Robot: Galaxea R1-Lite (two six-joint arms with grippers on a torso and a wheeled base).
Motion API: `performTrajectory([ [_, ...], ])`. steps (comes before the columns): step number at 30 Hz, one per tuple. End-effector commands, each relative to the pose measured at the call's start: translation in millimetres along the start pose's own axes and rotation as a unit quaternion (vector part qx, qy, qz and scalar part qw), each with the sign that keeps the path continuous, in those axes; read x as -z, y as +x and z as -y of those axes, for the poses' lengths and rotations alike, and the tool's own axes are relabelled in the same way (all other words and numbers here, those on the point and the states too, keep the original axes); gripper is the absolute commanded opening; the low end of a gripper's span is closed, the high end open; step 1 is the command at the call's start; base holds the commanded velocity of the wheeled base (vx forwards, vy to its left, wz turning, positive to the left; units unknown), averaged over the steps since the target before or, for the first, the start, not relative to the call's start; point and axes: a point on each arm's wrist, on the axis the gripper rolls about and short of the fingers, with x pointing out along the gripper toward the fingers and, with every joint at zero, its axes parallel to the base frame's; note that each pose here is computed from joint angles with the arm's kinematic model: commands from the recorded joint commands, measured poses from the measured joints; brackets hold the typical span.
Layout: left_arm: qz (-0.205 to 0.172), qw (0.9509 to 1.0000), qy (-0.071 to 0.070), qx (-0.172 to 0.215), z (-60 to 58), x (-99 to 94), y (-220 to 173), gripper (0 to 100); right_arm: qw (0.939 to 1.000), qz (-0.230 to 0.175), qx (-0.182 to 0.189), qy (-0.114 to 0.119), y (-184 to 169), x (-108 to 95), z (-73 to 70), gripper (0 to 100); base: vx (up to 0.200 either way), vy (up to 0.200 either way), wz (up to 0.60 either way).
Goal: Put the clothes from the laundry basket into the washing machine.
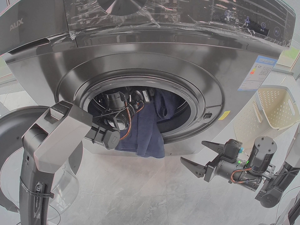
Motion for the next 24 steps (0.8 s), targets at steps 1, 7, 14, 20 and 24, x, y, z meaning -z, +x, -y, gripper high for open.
performTrajectory([
  [1,-0.064,0.9979,0.000,0.003,7.7,-13.8,-22,100,1.0000,-0.001,-0.001,0.000,1,1,-0.3,100,0.000,0.000,0.00],
  [7,-0.155,0.9879,0.007,0.012,9.1,-4.2,-43,100,1.0000,0.000,-0.001,0.000,1,0,-0.4,100,0.000,0.000,0.00],
  [14,-0.195,0.9808,0.012,0.005,5.7,21.4,-46,100,1.0000,0.002,-0.002,0.000,1,0,-0.8,100,0.000,0.000,0.00],
  [20,-0.205,0.9786,0.017,-0.003,-1.2,35.5,-40,0,1.0000,0.003,-0.002,-0.001,2,-1,-0.8,100,0.000,0.000,0.00],
  [24,-0.203,0.9790,0.017,-0.001,-0.7,35.2,-37,0,1.0000,0.004,-0.002,-0.001,2,-1,-0.8,100,0.000,0.000,0.00],
])
